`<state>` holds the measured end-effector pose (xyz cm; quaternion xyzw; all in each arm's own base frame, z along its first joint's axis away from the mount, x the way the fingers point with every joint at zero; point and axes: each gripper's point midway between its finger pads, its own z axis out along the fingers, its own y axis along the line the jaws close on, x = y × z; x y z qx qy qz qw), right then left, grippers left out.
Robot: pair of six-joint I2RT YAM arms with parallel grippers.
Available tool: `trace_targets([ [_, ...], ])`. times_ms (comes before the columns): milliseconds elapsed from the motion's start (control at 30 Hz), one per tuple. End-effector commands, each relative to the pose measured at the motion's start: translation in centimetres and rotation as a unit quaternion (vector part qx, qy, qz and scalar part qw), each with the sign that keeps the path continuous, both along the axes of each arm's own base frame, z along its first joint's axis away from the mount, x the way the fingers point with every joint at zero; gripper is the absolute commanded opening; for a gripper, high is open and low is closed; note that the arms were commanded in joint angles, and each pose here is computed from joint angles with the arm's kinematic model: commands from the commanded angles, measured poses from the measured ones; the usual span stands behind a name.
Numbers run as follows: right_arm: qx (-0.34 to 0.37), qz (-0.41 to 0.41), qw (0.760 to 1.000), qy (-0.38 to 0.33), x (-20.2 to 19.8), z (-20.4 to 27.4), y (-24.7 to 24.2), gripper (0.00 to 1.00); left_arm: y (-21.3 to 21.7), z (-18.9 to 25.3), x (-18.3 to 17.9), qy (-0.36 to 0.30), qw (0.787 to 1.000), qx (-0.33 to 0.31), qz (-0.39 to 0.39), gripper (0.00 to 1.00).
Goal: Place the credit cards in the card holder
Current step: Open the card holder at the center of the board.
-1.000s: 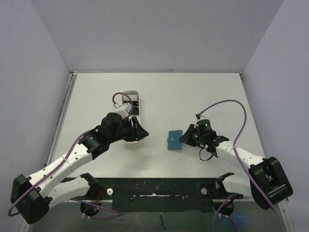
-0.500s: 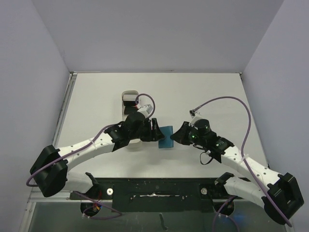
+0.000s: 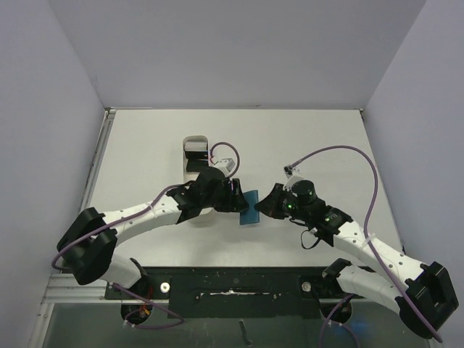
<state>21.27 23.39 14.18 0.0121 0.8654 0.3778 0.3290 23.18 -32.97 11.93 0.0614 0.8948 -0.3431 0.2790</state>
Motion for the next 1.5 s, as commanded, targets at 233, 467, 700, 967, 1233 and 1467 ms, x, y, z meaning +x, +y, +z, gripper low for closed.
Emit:
trace_targets([
  [233, 0.032, -0.019, 0.998, -0.056, 1.2, 4.3, 0.2, 0.00, -1.6, 0.3, 0.0, -0.005, 1.000, 0.002, -0.019, 0.08],
  [467, -0.008, -0.036, 0.998, -0.056, 1.2, 3.7, -1.2, 0.00, -0.1, 0.0, 0.1, -0.006, 0.999, 0.038, -0.005, 0.00],
  [700, -0.068, -0.067, 0.995, -0.028, 1.1, 0.5, -3.7, 0.00, 1.5, 0.2, -0.3, -0.009, 0.999, 0.051, 0.015, 0.00],
  [967, -0.087, -0.080, 0.993, 0.029, 1.7, -4.1, -6.4, 0.00, 1.1, 0.1, -1.4, -0.004, 1.000, 0.012, -0.001, 0.00],
  [1233, -0.166, -0.112, 0.978, 0.056, 2.2, -5.1, -8.8, 0.48, -0.8, 2.3, -2.1, -0.007, 0.997, -0.067, -0.024, 0.00],
  [1467, -0.136, -0.062, 0.988, 0.026, 1.9, -2.4, -6.7, 0.57, -1.6, 3.4, -2.1, -0.009, 0.995, -0.094, -0.032, 0.00],
])
